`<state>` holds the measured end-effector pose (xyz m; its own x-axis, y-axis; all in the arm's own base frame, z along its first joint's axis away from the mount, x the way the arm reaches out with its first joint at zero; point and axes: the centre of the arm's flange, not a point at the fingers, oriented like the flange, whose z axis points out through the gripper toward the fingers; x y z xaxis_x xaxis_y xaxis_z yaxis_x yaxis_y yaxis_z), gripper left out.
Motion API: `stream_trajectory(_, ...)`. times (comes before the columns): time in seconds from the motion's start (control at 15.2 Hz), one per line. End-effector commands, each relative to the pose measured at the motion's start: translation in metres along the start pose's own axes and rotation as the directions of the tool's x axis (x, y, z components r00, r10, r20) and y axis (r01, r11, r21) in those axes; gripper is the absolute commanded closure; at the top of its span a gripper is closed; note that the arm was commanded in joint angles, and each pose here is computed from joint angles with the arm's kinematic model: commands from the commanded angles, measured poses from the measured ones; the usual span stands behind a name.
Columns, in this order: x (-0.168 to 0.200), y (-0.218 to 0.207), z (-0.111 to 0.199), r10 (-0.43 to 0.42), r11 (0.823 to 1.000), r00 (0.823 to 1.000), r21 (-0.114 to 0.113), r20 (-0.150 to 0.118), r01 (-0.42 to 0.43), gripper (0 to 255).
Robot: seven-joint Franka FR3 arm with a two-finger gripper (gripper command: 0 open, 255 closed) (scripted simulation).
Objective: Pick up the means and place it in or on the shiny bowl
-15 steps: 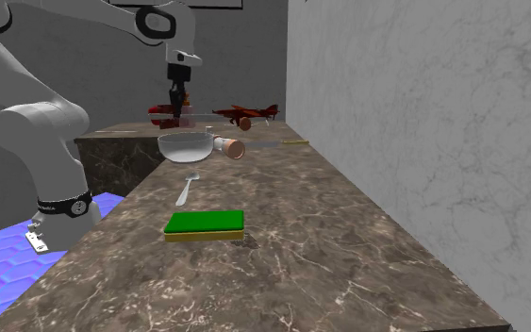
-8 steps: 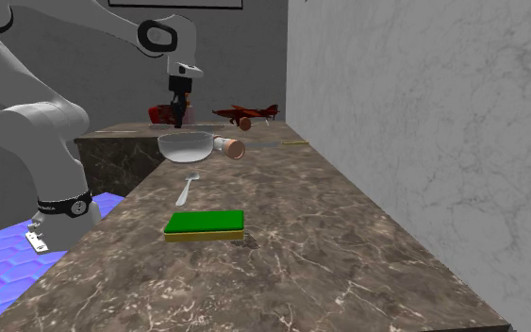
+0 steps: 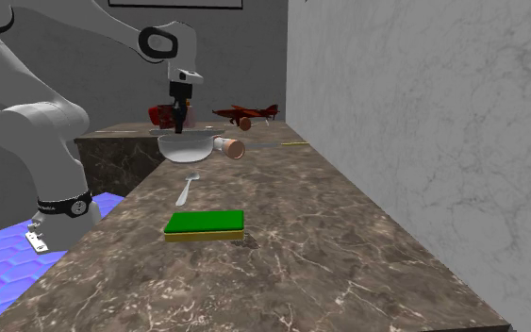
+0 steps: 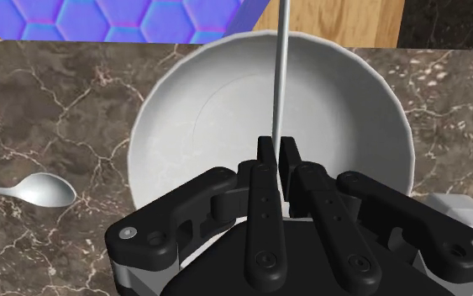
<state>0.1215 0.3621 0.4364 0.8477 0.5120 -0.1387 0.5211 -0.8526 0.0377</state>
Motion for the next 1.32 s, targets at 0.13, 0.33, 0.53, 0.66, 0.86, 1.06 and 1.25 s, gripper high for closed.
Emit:
stream_trajectory(0.13, 0.000, 0.000, 0.000, 0.000, 1.000, 1.000, 0.000, 0.000, 0.000, 0)
stream_trajectory(0.33, 0.000, 0.000, 0.000, 0.000, 1.000, 1.000, 0.000, 0.000, 0.000, 0)
stream_trajectory(0.53, 0.000, 0.000, -0.013, 0.000, 1.000, 1.000, 0.000, 0.000, 0.000, 0)
stream_trajectory(0.66, 0.000, 0.000, -0.040, 0.000, 1.000, 1.000, 0.000, 0.000, 0.000, 0)
stream_trajectory(0.86, 0.000, 0.000, -0.050, 0.000, 1.000, 1.000, 0.000, 0.000, 0.000, 0)
stream_trajectory(1.06, 0.000, 0.000, -0.050, 0.000, 1.000, 1.000, 0.000, 0.000, 0.000, 0)
stream_trajectory(1.25, 0.000, 0.000, -0.050, 0.000, 1.000, 1.000, 0.000, 0.000, 0.000, 0)
